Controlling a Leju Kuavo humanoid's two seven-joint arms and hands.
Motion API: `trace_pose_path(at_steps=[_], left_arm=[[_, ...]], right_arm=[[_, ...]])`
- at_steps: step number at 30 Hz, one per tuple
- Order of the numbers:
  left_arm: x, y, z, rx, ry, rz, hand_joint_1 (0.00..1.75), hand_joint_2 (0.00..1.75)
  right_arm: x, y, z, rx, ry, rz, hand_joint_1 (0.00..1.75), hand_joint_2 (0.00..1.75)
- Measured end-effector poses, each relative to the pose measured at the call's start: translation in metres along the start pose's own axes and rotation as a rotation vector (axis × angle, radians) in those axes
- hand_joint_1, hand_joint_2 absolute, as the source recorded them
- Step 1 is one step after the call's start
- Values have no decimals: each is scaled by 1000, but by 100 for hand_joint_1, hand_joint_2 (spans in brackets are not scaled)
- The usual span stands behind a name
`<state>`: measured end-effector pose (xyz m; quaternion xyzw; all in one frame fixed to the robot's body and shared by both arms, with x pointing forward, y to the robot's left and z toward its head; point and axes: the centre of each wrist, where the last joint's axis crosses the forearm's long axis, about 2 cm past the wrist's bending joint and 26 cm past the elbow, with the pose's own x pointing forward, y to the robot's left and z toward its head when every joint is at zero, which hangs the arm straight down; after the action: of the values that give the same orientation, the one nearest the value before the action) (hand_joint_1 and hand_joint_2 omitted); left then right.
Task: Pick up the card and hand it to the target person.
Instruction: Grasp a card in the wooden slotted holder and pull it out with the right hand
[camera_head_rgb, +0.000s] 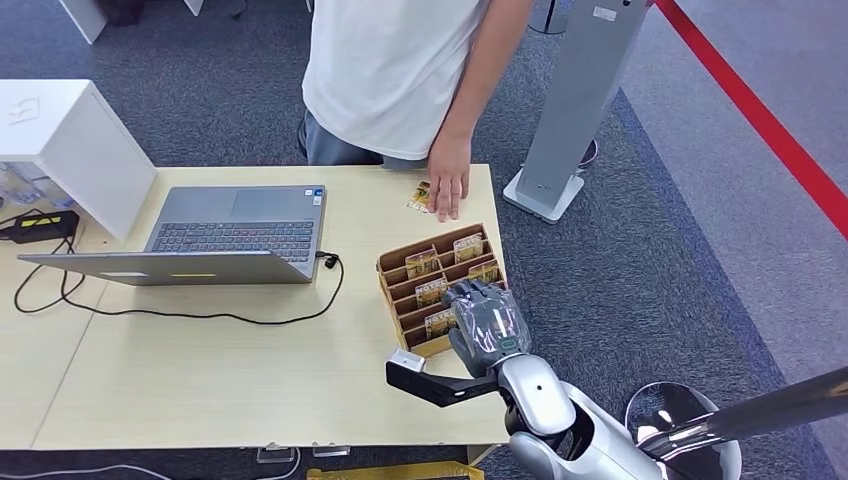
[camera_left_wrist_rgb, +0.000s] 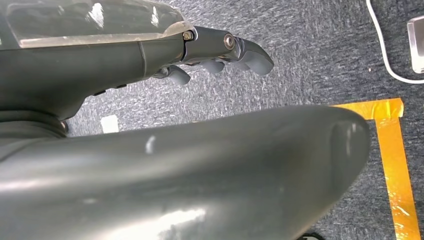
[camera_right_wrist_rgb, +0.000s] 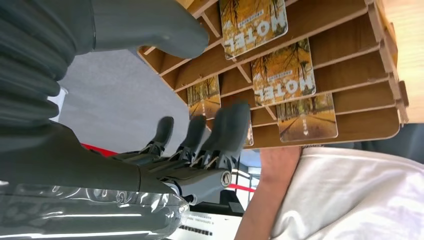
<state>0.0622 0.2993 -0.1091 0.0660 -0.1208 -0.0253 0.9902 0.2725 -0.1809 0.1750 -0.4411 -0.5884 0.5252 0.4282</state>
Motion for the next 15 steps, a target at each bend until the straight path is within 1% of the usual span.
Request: trace_pose_path(at_steps=[3,8,10,13,15], left_arm=[[0,0,0,-2,-3,0,0,0],[0,0,0,-6,-16,1,0,0],[0,0,0,-9,-19,1,0,0],[0,0,0,-12,-20,2,0,0],[0,0,0,-12,-22,2,0,0]], right_arm=[[1,3,0,12,2,10,57,175],[0,7,0,24,9,23,59,175],[0,8,0,27,12,25,62,175],[0,8,0,28,16,26,71,175],[0,9,-1,30,18,27,73,175]])
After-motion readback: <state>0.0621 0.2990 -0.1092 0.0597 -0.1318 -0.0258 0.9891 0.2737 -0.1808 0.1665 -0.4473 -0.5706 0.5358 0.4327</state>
